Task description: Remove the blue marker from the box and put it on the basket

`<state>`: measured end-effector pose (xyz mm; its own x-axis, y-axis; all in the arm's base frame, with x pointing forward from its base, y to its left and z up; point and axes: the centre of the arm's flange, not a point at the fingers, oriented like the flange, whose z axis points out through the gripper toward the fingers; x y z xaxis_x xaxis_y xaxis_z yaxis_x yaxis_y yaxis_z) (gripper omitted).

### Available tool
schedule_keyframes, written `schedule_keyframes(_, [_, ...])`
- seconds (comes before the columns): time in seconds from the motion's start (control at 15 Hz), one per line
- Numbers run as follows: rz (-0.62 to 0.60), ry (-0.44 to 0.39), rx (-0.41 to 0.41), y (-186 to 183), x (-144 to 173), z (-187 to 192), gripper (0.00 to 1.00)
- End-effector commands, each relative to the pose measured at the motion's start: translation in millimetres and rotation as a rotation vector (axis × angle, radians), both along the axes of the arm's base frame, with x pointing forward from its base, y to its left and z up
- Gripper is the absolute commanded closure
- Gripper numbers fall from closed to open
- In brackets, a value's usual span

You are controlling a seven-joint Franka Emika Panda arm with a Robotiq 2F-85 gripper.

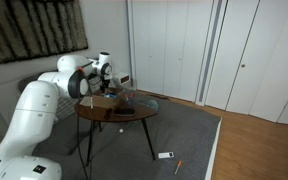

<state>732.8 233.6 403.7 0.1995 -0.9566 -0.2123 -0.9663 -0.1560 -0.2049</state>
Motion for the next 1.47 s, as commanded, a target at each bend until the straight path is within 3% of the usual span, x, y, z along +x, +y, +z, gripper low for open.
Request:
schedule_keyframes(0.0, [-0.014, -0.013, -0.019, 4, 12, -6, 0.29])
schedule_keyframes(0.73, [-0.009, 0.01, -0.036, 10, 18, -28, 0.48])
schedule_keyframes(0.87, [-0.008, 0.01, -0.038, 10, 19, -30, 0.6])
schedule_keyframes(1.13, [-0.005, 0.011, -0.046, 10, 19, -31, 0.99])
schedule_keyframes(1.4, [-0.002, 0.002, -0.033, 13, 10, -14, 0.95])
